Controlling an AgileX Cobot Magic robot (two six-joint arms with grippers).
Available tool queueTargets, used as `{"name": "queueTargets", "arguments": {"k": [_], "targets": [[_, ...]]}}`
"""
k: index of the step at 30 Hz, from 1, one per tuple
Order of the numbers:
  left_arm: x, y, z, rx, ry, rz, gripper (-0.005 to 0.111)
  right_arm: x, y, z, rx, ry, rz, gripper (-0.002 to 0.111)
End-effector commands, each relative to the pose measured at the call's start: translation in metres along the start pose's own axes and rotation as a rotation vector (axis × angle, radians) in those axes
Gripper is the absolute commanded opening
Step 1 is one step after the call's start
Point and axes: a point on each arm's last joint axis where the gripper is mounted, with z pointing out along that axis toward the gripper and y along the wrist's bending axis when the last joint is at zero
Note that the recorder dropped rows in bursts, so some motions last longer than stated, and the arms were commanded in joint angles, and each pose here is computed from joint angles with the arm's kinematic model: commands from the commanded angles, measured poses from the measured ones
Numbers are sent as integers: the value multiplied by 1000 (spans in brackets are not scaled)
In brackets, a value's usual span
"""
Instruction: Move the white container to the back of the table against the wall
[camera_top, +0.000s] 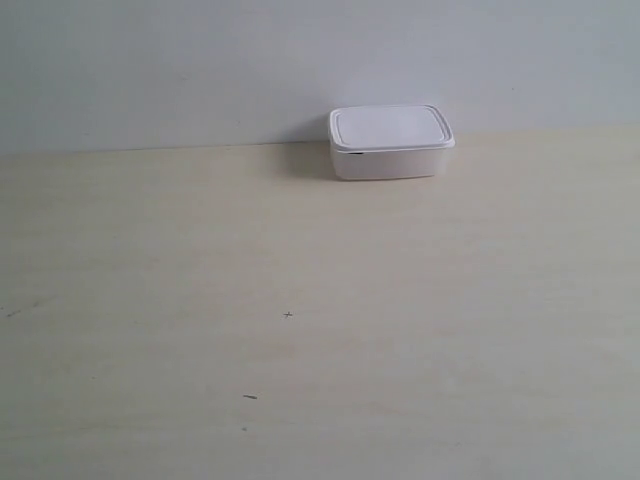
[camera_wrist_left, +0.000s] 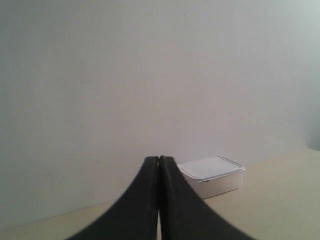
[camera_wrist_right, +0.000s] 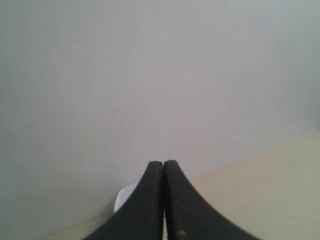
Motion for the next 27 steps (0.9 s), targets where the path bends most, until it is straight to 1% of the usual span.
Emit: {"name": "queueTargets", "arguments": {"k": [1,7,11,14,17,21,22,23,26,27], "targets": [[4,1,0,-14,27,18,0,6,-5,10,-18,-157,-101,0],[9,4,0,-71,49,29,0,23,-11,21,-6,-108,-103,0],[29,4,-1,-93,108,34,0,34,-15,26,-7,-99,-103,0],[40,5,-3,-107,131,59,0,42,-18,28,-10,-100,-109,0],[41,5,-5,-117,105,57,0,52,-22,30,-5,-81,-109,0],[41,5,-6,-120,98,9,0,73,-29,34,5,-41,-109,0],[42,4,-6,-117,115,-18,0,78,-31,35,9,-26,-109,0],[44,4,-6,-113,130,-19,0,81,-32,35,13,-16,-114,0],[52,1,-8,-85,224,-24,0,90,-36,36,22,11,-193,0],[53,1,-8,-82,233,-24,0,93,-37,36,24,18,-201,0]]}}
